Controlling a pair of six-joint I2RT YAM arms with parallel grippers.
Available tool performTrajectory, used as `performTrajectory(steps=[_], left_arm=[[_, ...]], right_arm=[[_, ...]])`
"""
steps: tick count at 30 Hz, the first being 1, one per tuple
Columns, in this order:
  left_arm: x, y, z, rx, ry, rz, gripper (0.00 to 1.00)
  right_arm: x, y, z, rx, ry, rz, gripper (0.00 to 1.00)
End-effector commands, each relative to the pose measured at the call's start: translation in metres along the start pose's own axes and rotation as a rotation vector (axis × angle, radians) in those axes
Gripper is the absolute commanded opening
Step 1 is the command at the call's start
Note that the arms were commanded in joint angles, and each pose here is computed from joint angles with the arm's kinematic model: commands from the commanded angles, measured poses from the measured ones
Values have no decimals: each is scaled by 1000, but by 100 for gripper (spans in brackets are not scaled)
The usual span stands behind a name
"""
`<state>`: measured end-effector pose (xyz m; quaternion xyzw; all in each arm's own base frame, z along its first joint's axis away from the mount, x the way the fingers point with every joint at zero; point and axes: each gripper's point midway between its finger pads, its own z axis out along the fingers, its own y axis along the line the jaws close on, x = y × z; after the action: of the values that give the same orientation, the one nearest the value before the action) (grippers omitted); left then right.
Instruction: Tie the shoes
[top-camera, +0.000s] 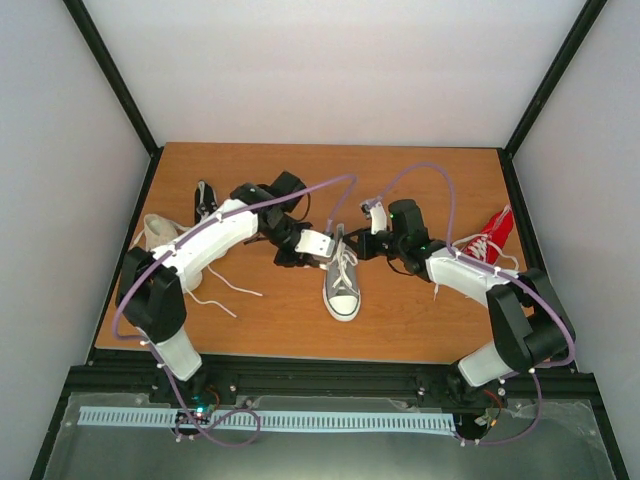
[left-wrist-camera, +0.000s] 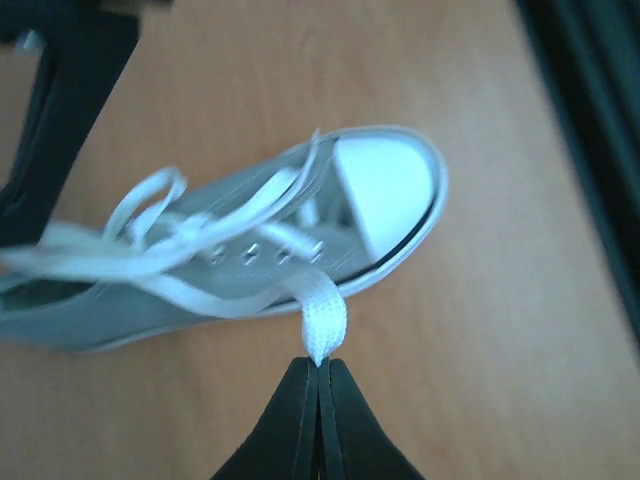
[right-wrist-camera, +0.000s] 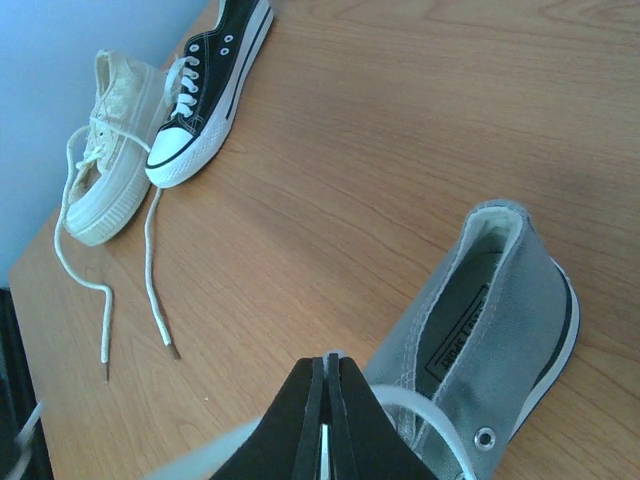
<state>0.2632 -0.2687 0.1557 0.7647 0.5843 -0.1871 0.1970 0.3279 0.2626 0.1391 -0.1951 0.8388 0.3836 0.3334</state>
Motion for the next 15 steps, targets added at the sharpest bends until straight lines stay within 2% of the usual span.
performTrajectory(steps=[1,7,15], left_arm=[[-54,-31,-22,117,-182,-91,1],[-102,-31,-26,119,-268,-142,1],[-129,-25,1,120,-305,-201,1]], right_arm=[[-13,1,-4,22,-54,-10,3],[-13,1,-4,22,-55,-5,3],[-8,-1,-3,25,-46,3,3]])
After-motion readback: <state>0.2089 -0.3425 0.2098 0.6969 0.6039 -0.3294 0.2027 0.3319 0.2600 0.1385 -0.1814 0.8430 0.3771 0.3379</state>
